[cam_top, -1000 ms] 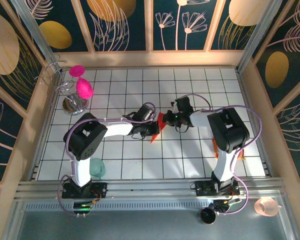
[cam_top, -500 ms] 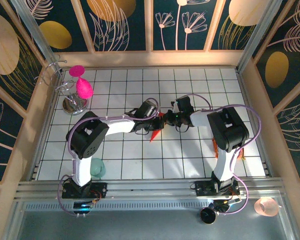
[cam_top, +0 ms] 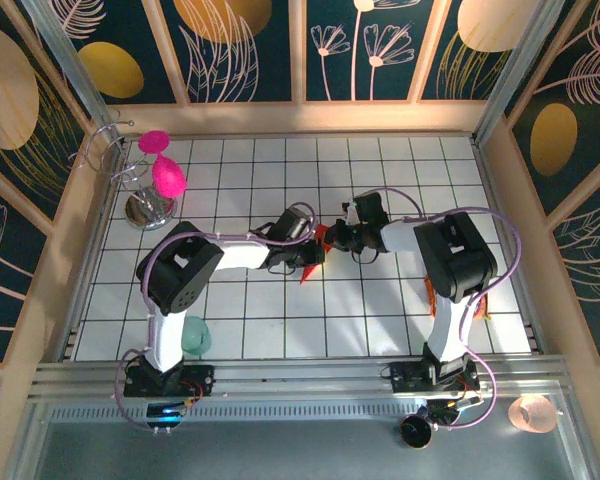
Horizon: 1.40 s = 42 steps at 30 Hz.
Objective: Fold a paper plane with a square sheet of paper (pick it up from the middle)
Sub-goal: Fold the wing for the fifth time at the center of the table.
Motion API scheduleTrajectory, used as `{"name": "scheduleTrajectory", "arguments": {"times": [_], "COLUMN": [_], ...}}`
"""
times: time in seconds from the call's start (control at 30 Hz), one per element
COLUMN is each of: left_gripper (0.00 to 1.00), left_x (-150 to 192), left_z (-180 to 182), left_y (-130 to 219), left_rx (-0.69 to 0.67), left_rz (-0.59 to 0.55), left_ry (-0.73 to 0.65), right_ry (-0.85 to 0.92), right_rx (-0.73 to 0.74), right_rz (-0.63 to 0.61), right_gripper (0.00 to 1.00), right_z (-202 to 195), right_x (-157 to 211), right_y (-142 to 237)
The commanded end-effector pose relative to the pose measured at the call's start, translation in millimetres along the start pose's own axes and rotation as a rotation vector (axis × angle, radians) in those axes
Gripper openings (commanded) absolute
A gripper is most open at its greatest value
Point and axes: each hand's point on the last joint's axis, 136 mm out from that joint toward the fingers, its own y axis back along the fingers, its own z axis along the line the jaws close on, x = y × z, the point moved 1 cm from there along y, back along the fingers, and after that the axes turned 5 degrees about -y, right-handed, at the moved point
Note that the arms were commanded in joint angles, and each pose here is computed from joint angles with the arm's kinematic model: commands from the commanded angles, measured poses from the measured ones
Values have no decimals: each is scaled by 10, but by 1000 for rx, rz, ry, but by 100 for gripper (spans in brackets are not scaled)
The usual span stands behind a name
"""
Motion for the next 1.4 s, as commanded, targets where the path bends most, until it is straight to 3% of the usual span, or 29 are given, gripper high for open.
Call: {"name": "scheduleTrajectory", "arguments": {"times": [0.0,0.5,0.83,0.97,1.13,1.37], "left_gripper": [0,0,0,1,12,49], "left_x": [410,934,987,728,277,-84], "left_z": [241,395,127,99,193,336], "left_y": [91,480,652,811,1098,1386], "left_rx": [-61,-93,28,-17,-90,-189], "left_rz": [124,228,277,193,24,-128], "left_ry": [26,11,-141,-193,-165,-164], "right_ry": [-81,-73,12,54,85,9], "right_rx": [199,218,167,151,160,353], "right_rz": [51,35,19,-12,-81,-239], "right_gripper": [0,0,0,0,10,47], "right_z": [-635,-658,-298,-82,232,319], "right_x": [188,111,-54,-160,-260,-271], "right_y": [-135,-78,28,164,435,620]}}
